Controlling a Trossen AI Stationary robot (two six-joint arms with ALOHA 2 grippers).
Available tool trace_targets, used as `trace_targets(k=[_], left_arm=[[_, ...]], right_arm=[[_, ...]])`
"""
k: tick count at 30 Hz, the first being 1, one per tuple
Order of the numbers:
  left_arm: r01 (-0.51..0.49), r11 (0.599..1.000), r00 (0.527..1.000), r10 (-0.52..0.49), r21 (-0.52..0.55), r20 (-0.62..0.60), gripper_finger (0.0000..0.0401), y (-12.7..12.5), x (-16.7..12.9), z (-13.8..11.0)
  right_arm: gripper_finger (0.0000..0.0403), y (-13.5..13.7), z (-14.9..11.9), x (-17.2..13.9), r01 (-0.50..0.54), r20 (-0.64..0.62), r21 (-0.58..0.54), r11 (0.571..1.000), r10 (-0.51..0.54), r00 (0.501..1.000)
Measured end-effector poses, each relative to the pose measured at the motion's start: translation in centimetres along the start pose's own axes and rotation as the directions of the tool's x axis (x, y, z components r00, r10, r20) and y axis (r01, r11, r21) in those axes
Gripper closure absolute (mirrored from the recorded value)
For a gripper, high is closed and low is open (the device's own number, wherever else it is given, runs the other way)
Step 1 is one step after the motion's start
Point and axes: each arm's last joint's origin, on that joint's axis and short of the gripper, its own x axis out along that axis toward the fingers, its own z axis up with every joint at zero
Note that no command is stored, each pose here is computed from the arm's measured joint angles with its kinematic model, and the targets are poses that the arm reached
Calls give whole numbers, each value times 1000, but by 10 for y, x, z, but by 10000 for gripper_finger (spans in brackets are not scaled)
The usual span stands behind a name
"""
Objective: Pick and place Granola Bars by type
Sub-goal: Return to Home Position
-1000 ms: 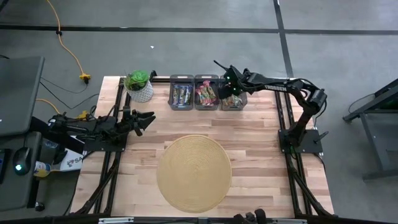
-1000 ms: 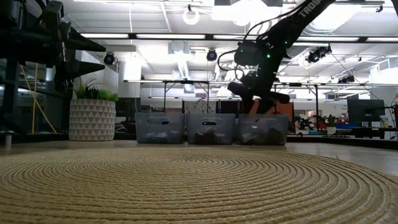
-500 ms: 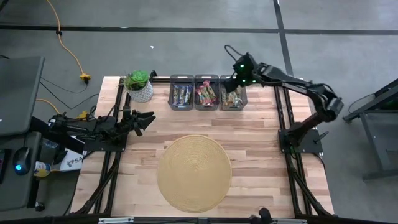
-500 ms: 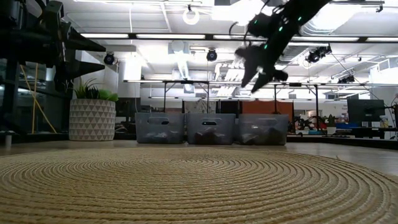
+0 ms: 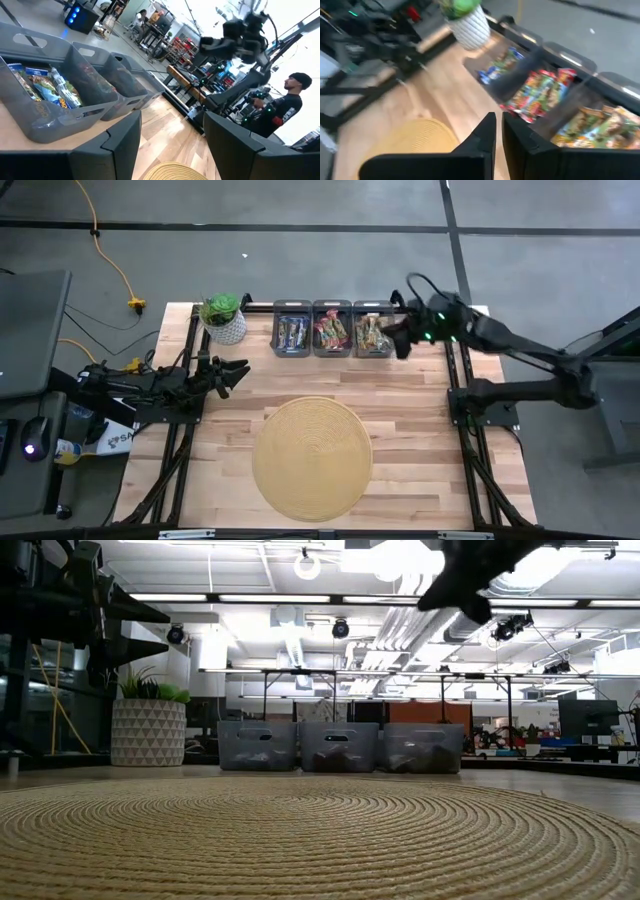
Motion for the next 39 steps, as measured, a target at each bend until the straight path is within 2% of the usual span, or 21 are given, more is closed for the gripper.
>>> trace_targets(k=[3,6,10,13,16,22,27,32,39], left_arm=[[-1,1000,1000,1,0,0,190,0,0,0],[0,1000,1000,0,0,0,190,0,0,0],[-1,1000,1000,1,0,0,190,0,0,0],[0,1000,1000,0,0,0,190,0,0,0],[0,1000,1000,0,0,0,190,0,0,0],[0,1000,1000,0,0,0,190,0,0,0],[-1,1000,1000,1,0,0,190,0,0,0],[0,1000,1000,0,0,0,190,0,0,0],[0,1000,1000,0,0,0,190,0,0,0]], right_arm=[[400,6,-25,-16,-56,82,0,998,56,995],[401,9,-51,-30,-144,197,-5,990,142,970],[402,9,-84,-40,-272,320,-37,962,269,908],[403,9,-106,-41,-391,363,-64,918,386,848],[403,7,-126,-38,-446,377,-78,892,440,815],[403,6,-150,-31,-471,391,-139,871,485,782],[402,2,-167,-23,-430,395,-177,885,464,793],[402,-7,-185,-14,-417,344,-186,889,457,820],[402,-13,-199,-9,-430,290,-204,879,474,831]])
